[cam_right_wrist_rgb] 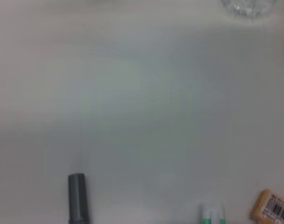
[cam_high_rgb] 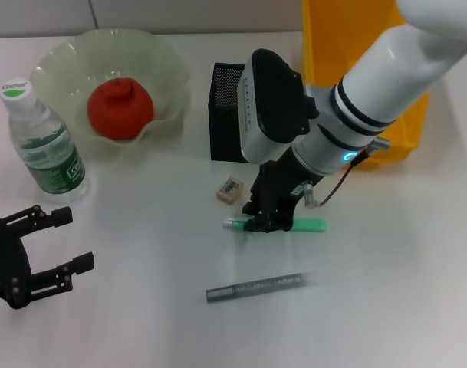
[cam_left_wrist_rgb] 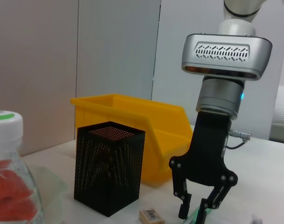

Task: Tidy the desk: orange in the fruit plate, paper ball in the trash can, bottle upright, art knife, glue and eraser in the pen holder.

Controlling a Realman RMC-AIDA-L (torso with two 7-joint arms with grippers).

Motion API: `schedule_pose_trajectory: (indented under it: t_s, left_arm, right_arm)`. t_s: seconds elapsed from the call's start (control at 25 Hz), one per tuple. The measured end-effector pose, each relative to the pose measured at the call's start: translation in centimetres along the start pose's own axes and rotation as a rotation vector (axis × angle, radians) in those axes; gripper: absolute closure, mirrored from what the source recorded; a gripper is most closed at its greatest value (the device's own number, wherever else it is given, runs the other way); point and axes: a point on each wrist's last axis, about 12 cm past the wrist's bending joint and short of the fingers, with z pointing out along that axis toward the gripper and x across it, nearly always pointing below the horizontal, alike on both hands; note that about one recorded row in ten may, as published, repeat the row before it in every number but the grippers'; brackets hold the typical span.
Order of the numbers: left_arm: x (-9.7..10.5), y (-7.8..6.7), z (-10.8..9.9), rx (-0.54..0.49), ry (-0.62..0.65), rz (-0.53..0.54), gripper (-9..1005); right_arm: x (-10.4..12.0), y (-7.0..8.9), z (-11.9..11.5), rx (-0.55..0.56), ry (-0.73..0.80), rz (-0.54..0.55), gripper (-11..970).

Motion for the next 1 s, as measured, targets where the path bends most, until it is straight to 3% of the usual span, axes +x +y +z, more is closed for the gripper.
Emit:
schedule_pose_trajectory:
  t_s: [1.0]
  left_arm:
    - [-0.05, 0.02, 0.05, -0.007, -0.010, -0.002, 228]
  right_arm:
    - [-0.80, 0.58, 0.09, -0.014, 0.052, -0.064, 784]
